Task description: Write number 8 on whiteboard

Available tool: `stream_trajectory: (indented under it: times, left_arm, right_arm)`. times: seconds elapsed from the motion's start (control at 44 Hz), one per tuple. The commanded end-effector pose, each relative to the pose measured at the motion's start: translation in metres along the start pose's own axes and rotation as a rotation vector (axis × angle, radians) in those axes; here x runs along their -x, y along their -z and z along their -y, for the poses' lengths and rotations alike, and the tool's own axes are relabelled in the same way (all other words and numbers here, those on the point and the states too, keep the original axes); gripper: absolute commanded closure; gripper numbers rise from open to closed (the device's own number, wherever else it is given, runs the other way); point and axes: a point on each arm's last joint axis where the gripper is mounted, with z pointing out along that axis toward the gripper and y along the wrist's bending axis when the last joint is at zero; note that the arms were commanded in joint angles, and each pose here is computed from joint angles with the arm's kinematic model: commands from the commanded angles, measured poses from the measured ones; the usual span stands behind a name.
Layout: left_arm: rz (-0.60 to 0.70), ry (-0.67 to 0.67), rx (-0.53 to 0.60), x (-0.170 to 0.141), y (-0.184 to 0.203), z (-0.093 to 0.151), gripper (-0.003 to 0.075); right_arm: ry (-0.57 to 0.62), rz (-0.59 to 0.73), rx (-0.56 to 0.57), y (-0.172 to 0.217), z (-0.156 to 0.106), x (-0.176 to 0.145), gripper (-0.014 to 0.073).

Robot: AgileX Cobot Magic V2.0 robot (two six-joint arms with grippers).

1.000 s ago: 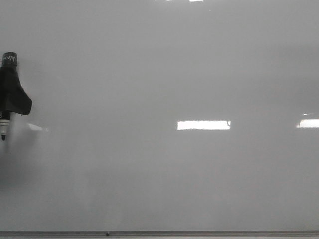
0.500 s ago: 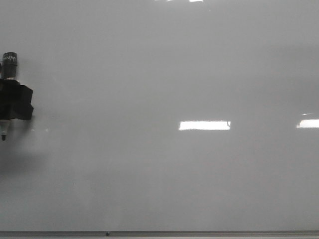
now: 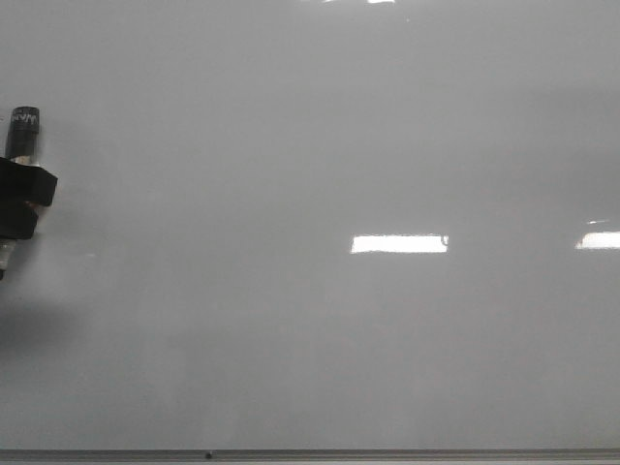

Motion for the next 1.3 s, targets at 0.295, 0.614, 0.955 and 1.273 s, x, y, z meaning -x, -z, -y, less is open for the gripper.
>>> stream_trajectory:
  times: [0.295, 0.614, 0.955, 1.273]
  left_arm:
    - [-0.198, -0.340, -0.214, 0.072, 0.075, 0.055, 0.0721]
    - [-0.137, -1.090, -0.771, 0.057, 0.128, 0.148, 0.0721]
    - [-0.140, -1.258, -0.897, 0.039, 0.145, 0.171, 0.0721]
    - [-0.140, -1.258, -0.897, 0.039, 0.145, 0.171, 0.0721]
  right_arm:
    - [0.004, -0.091, 0.038, -0.006, -0.005, 0.038, -0.0058]
    - [0.344, -0.418, 0.486, -0.014, -0.054, 0.067, -0.0058]
    - [0.613, -0.503, 1.038, -0.008, -0.134, 0.080, -0.0058]
    - [0.721, -0.582, 1.186, -0.025, -0.197, 0.079, -0.0058]
